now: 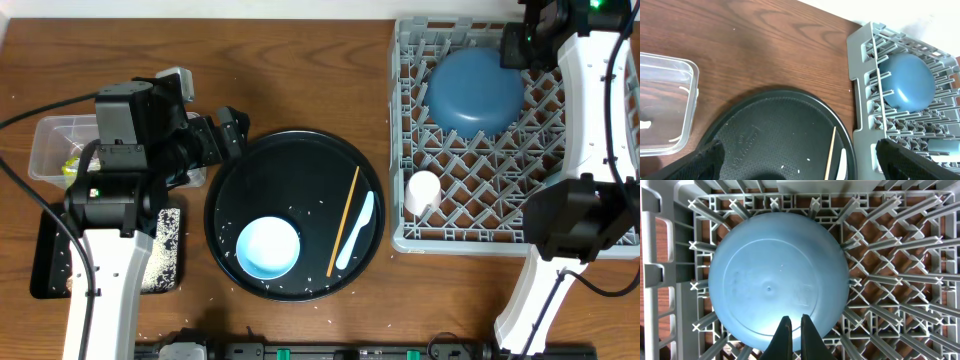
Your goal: Sort waste into correct bins and load items into the dishwasher rack
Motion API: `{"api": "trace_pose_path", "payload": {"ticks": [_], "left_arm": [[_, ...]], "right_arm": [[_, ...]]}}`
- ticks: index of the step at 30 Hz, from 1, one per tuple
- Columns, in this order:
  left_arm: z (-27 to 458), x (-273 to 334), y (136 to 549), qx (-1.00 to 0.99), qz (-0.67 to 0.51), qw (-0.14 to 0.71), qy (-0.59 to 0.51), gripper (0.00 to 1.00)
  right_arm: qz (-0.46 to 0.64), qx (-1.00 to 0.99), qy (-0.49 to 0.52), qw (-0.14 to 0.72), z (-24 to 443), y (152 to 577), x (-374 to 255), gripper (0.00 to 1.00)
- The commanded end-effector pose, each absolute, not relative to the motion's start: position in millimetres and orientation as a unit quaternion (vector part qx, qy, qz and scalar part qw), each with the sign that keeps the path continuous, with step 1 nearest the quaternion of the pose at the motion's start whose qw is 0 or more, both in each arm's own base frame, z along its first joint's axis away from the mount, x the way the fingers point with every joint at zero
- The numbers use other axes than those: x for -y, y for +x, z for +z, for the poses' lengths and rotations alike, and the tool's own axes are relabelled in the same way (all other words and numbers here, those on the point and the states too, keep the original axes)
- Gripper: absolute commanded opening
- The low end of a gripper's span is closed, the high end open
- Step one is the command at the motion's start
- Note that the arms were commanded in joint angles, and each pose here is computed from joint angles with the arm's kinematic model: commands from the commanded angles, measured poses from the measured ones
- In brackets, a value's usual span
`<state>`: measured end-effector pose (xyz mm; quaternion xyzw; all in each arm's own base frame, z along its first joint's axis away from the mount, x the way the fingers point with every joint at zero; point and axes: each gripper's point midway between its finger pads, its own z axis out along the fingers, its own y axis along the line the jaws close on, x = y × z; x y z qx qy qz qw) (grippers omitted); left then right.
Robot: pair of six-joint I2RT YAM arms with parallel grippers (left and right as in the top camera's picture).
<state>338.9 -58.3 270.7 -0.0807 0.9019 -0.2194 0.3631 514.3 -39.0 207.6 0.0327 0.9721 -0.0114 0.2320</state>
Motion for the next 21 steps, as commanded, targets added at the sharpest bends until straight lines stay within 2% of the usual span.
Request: {"api": "trace_pose_path", "payload": {"ticks": [1, 6, 11, 19, 21], "left_arm": [[283.0, 58.4, 340.3, -0.896, -0.223, 0.377, -0.075, 0.98], [283.0, 58.4, 340.3, -0.896, -0.223, 0.377, -0.075, 0.98], [283.0, 58.4, 340.3, -0.896, -0.223, 0.377, -0.075, 0.98], [283.0, 58.4, 340.3, -0.896, -0.223, 0.377, -0.075, 0.98], [283.0, 58.4, 340.3, -0.896, -0.223, 0.377, -0.075, 0.98]], "right_arm": [[-0.017, -0.958, 0.026, 0.285, 258.9, 506.1, 34.3, 0.01], [0.052, -0.94, -0.007, 0.337, 316.8, 481.4, -0.9, 0.01], [0.163, -0.922, -0.082, 0.341, 352.8, 441.1, -74.3, 0.01], [0.243, -0.921, -0.205, 0.224, 324.4, 375.4, -194.8, 0.01], [0.249, -0.919, -0.239, 0.19, 307.2, 359.9, -225.9, 0.09]]}}
